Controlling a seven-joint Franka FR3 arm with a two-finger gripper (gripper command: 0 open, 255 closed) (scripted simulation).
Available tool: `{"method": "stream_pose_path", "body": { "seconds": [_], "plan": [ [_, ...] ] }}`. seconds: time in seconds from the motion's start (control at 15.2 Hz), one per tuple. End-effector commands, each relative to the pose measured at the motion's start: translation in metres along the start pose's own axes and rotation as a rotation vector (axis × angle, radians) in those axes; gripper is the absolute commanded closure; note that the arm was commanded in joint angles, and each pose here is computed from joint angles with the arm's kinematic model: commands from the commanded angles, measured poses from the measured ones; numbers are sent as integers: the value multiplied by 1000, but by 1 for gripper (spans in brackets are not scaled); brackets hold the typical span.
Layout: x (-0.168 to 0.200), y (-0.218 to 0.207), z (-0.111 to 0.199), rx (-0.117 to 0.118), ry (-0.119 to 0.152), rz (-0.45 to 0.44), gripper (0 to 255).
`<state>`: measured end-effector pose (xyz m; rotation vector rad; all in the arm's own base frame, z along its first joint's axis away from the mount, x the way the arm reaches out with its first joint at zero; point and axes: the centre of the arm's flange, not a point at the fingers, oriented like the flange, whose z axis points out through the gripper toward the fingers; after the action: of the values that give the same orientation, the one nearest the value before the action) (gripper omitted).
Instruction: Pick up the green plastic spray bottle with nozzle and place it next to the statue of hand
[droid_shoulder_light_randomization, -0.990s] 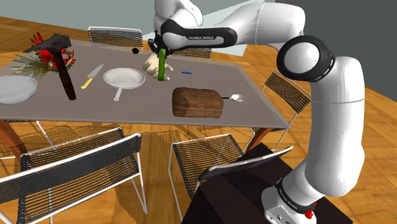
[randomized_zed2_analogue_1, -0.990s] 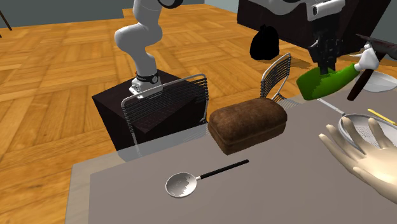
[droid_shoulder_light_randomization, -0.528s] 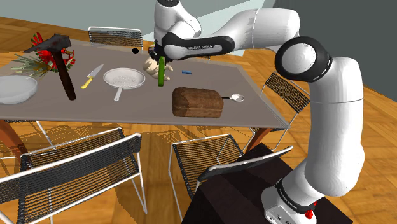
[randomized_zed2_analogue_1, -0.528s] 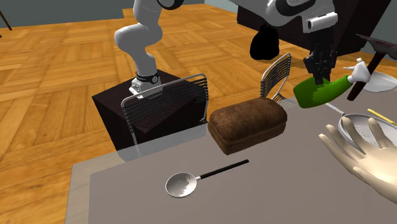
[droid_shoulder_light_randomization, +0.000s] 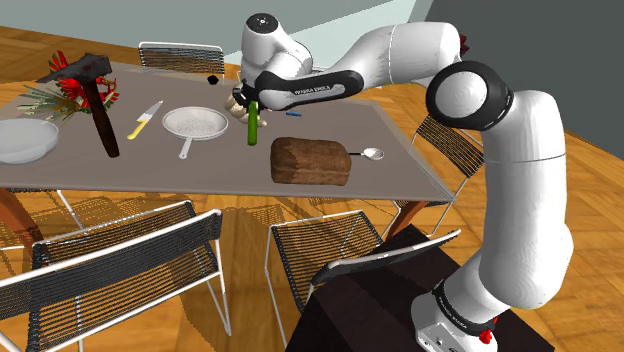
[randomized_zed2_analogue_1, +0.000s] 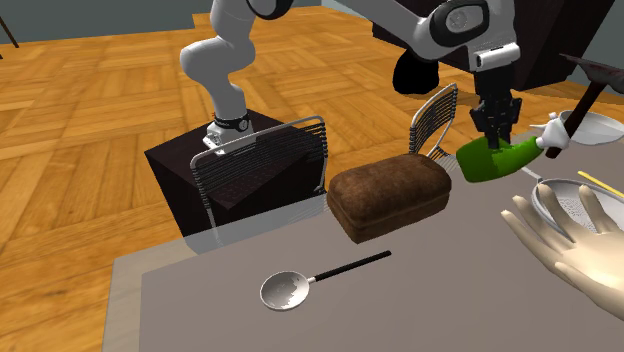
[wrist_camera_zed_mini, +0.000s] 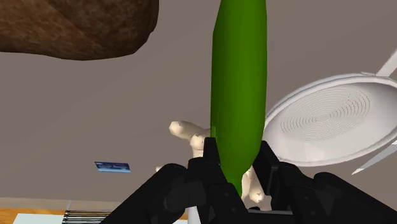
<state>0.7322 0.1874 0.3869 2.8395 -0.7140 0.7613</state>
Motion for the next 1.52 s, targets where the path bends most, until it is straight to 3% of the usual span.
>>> {"method": "stream_pose_path", "body": {
  "seconds": [0.0,0.73,1.25,1.32,1.45],
  "plan": [
    [-5,0,9,0,0,0,255],
    [-35,1,60,0,0,0,255],
    [-35,1,60,0,0,0,255],
    [-35,0,60,0,0,0,0],
    [-34,0,60,0,0,0,0]
  ]
}}
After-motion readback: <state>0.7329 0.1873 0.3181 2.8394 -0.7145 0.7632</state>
